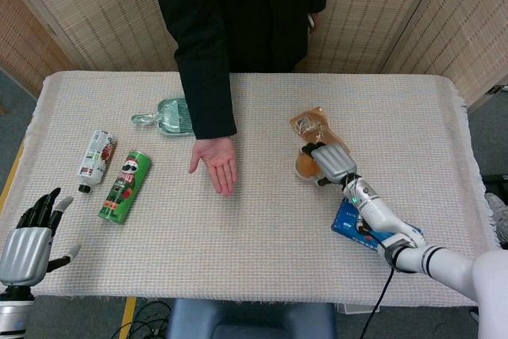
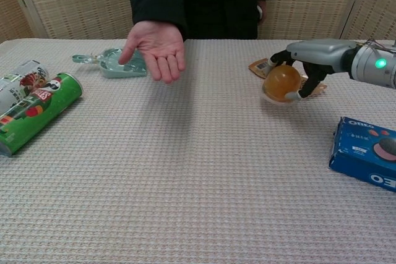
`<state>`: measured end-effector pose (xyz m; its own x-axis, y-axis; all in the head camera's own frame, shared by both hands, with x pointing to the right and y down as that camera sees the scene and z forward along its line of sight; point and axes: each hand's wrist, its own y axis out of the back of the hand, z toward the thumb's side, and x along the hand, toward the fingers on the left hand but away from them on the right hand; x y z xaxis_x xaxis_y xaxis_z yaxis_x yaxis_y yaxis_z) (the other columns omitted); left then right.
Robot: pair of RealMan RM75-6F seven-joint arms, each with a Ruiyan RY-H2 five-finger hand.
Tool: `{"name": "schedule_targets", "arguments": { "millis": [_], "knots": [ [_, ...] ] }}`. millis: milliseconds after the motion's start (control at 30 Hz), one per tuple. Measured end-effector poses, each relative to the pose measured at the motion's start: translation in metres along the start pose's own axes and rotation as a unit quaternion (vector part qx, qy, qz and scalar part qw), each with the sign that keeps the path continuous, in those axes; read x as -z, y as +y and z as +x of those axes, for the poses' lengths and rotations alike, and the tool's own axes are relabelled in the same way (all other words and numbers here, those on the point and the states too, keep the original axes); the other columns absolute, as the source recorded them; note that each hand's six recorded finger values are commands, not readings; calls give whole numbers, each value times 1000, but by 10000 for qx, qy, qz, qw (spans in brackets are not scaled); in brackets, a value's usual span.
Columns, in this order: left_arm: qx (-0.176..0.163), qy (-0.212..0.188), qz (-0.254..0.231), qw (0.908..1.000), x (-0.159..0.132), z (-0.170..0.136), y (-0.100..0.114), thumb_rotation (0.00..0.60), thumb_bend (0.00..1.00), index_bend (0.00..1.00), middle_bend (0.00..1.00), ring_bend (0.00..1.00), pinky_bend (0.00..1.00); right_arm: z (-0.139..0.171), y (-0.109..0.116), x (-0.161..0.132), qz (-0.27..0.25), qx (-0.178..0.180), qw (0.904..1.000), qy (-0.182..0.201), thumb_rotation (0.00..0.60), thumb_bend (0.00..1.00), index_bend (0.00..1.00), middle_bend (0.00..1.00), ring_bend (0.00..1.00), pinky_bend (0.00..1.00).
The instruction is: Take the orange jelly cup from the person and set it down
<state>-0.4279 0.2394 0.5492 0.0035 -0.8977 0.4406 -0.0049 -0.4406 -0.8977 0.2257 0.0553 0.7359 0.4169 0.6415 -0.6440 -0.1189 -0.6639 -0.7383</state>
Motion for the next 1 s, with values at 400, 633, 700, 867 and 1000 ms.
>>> {"name": "schedule_targets", "arguments": {
  "millis": [400, 633, 700, 867, 1000],
  "knots": [
    [14, -13, -25, 10000, 1, 2, -2, 600, 224, 160, 48, 97, 219, 10, 17, -5, -111, 149, 9997, 128, 600, 520, 0, 21, 12, 218],
    [-48, -19, -65, 10000, 1, 5, -2, 600, 223, 160, 48, 97, 219, 58, 46, 6, 23, 558, 9984, 117, 600, 514, 0, 45, 12, 217],
    [-62, -37, -69, 10000, 0, 6, -2, 600, 223, 160, 48, 97, 219, 80, 54, 13, 58, 729, 9973, 8, 600, 513, 0, 64, 12, 216],
    [-83, -84, -84, 9999, -5, 9, -5, 600, 224, 160, 48, 97, 219, 134, 61, 38, 41, 1165, 9920, -482, 600, 510, 0, 113, 36, 215],
    [-66, -134, -80, 9999, -10, 11, -7, 600, 223, 160, 48, 97, 219, 186, 53, 60, -29, 1482, 9837, -1017, 600, 509, 0, 118, 37, 215]
  ]
}}
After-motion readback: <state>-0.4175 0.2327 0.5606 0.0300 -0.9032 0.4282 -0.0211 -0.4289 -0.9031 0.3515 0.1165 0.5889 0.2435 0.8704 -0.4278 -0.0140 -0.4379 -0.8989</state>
